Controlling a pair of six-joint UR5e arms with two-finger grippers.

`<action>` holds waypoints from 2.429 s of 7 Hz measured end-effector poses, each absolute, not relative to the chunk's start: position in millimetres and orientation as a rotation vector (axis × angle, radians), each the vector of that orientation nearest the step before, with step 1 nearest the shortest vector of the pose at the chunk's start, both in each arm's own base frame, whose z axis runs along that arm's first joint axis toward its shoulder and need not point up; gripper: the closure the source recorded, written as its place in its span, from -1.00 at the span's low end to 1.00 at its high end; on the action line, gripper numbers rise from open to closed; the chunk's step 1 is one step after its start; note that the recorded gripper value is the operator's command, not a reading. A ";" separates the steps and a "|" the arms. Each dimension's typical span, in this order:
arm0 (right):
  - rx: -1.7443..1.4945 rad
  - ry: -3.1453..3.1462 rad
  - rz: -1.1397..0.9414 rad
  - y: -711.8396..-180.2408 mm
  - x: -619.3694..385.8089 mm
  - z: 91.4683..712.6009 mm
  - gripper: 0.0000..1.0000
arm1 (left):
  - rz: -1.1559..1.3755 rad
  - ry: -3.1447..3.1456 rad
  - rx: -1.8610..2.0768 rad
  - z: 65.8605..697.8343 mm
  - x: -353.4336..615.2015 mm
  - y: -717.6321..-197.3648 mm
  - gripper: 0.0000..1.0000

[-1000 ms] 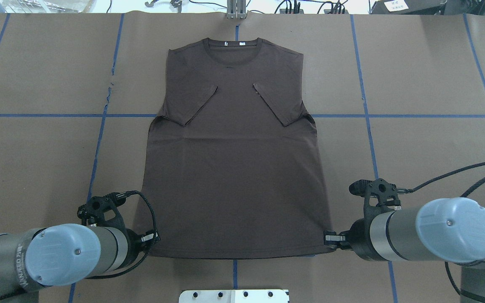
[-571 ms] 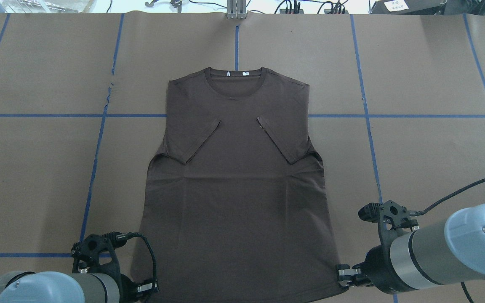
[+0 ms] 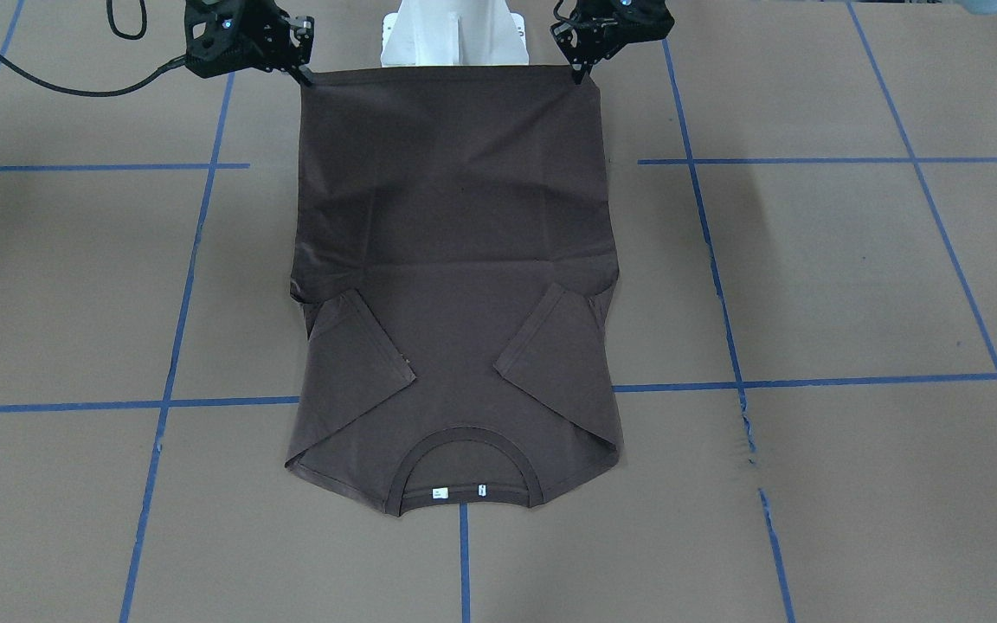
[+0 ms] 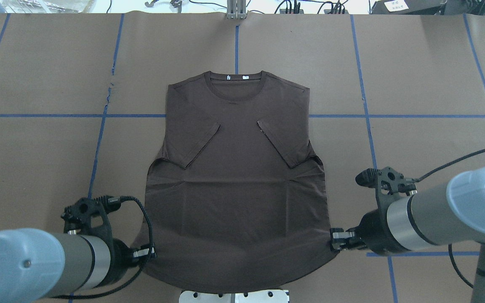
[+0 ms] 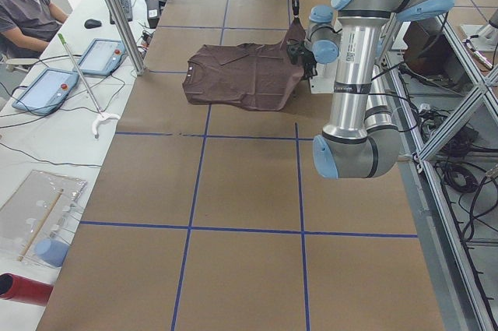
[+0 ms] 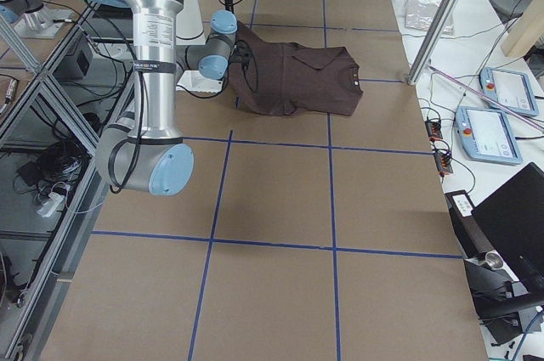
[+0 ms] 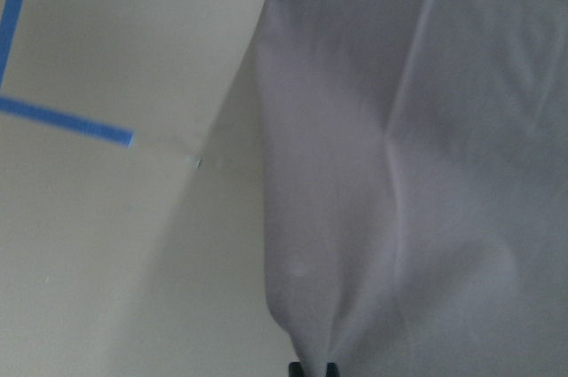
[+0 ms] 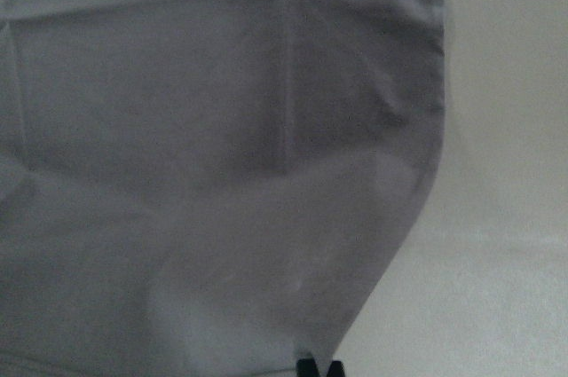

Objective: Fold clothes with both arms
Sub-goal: 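Lift the hem with both grippers and fold it over toward the collar, then lower the hem onto the collar edge and open both grippers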

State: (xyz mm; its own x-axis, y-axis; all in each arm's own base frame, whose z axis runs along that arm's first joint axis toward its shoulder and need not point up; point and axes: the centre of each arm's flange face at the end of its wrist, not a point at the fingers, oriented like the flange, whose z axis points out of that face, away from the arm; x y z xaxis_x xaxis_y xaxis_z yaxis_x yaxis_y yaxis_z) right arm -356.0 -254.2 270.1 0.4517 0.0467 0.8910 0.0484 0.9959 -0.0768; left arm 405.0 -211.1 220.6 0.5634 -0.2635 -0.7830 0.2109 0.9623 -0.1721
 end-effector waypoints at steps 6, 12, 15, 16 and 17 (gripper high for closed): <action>0.076 -1.054 0.200 -489.3 -338.9 281.4 1.00 | -0.403 0.864 0.155 238.3 418.1 -428.1 1.00; 0.085 -0.974 0.249 -644.5 -396.7 311.3 1.00 | -0.462 0.891 0.281 290.5 450.4 -589.4 1.00; 0.075 -0.954 0.272 -665.1 -397.3 328.6 1.00 | -0.455 0.859 0.294 296.8 456.6 -617.6 1.00; 0.078 -0.956 0.274 -667.5 -398.2 324.4 1.00 | -0.454 0.857 0.297 294.9 457.0 -621.3 1.00; 0.082 -0.961 0.274 -669.5 -399.7 317.6 1.00 | -0.455 0.858 0.298 291.0 458.5 -623.7 1.00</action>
State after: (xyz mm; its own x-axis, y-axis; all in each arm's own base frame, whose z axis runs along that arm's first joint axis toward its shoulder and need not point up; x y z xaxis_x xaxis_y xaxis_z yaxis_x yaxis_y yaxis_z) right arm -399.7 -669.5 317.6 0.5412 0.1941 0.8182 -0.2663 0.9625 -0.0522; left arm 458.5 -623.7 291.0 0.5677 -0.2630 -0.7801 0.4976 0.8645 0.0707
